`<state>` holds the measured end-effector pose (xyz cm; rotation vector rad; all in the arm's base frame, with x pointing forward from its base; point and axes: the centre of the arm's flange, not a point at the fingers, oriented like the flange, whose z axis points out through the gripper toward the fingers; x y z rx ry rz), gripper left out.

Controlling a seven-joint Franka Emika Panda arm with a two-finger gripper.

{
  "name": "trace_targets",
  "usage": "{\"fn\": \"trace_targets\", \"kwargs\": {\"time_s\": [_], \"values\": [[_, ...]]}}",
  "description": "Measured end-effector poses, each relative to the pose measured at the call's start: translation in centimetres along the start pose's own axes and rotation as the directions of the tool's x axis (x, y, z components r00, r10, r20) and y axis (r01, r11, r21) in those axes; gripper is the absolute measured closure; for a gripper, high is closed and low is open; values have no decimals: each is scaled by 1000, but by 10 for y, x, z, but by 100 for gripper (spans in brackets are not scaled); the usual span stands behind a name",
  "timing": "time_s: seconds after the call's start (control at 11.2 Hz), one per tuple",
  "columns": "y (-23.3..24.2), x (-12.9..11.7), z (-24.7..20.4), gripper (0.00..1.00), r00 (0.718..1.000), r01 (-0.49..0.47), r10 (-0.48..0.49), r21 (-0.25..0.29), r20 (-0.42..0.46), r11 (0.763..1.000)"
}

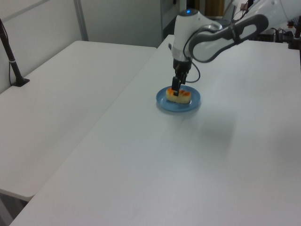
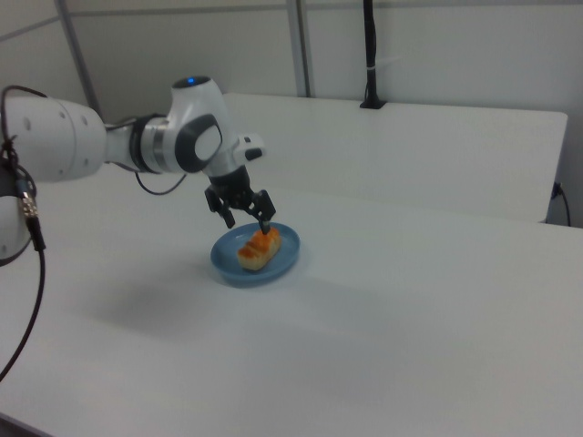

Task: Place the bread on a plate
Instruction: 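Lower the bread roll onto the blue plate and open the gripper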

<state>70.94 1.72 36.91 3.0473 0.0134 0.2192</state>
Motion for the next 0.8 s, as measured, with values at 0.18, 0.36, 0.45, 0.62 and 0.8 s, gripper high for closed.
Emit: {"fn": "trace_targets", "kwargs": {"time_s": [0.18,0.36,0.45,0.62,0.8], "values": [[9,-13,-64,0,999,-15,15,-6,43,1000],[24,-41,-143,0,995,-35,36,-12,93,999],[31,-55,-172,0,993,-46,47,-14,107,999],[43,-78,-207,0,990,-65,66,-12,125,998],[52,-90,-215,0,986,-80,81,-12,145,997]]}}
